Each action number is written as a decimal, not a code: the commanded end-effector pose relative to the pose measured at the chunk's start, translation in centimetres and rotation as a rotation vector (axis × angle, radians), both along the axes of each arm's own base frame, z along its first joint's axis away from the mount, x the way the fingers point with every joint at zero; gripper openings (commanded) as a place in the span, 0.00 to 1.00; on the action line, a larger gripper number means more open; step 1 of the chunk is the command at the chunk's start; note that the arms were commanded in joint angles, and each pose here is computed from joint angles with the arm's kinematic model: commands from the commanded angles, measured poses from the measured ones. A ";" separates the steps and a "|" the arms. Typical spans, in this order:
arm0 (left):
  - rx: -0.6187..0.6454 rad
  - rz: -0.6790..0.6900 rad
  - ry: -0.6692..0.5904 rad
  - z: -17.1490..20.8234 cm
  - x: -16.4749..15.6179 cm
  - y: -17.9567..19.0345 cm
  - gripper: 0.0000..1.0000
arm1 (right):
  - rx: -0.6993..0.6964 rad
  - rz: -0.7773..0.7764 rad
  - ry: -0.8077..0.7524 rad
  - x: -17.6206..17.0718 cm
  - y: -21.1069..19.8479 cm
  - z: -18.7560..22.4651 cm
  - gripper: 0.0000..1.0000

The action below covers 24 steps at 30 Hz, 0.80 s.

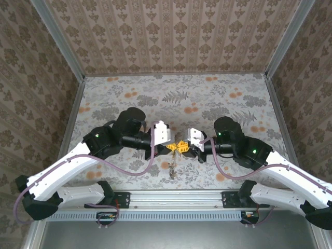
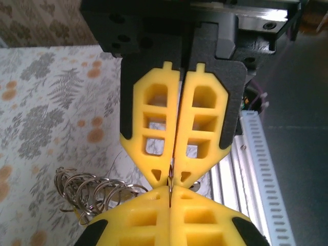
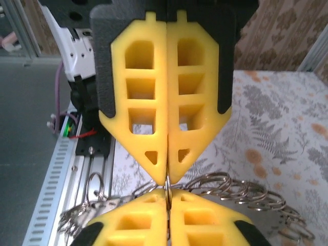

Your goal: Put the keys on the keyring

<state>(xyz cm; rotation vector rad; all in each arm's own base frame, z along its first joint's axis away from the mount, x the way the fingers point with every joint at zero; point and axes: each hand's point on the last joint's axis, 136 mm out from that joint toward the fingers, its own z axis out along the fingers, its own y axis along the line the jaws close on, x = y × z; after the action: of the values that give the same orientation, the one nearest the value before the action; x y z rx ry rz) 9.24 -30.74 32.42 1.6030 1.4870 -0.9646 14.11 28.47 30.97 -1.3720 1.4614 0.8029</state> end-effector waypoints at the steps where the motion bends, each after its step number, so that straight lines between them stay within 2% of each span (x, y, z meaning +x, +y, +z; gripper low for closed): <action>1: -0.185 -0.084 0.055 3.9 -1.3 0.4 0.00 | 0.084 0.031 -0.010 -0.6 0.4 1.8 0.13; 6: -0.265 -0.136 0.086 5.0 -1.9 0.3 0.00 | 0.121 0.046 -0.008 -0.9 0.6 2.5 0.15; 12: -0.338 -0.142 0.061 5.7 -1.9 0.3 0.00 | 0.153 0.065 -0.004 -1.2 0.7 2.8 0.19; 24: -0.471 -0.189 0.026 7.7 -1.8 -0.2 0.00 | 0.196 0.025 -0.041 -1.3 -0.5 4.2 0.14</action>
<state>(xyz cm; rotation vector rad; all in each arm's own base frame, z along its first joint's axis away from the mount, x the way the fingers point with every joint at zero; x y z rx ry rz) 8.21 -31.12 36.30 1.4370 1.2245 -1.3057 12.93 28.21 34.83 -1.2806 1.3148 0.8944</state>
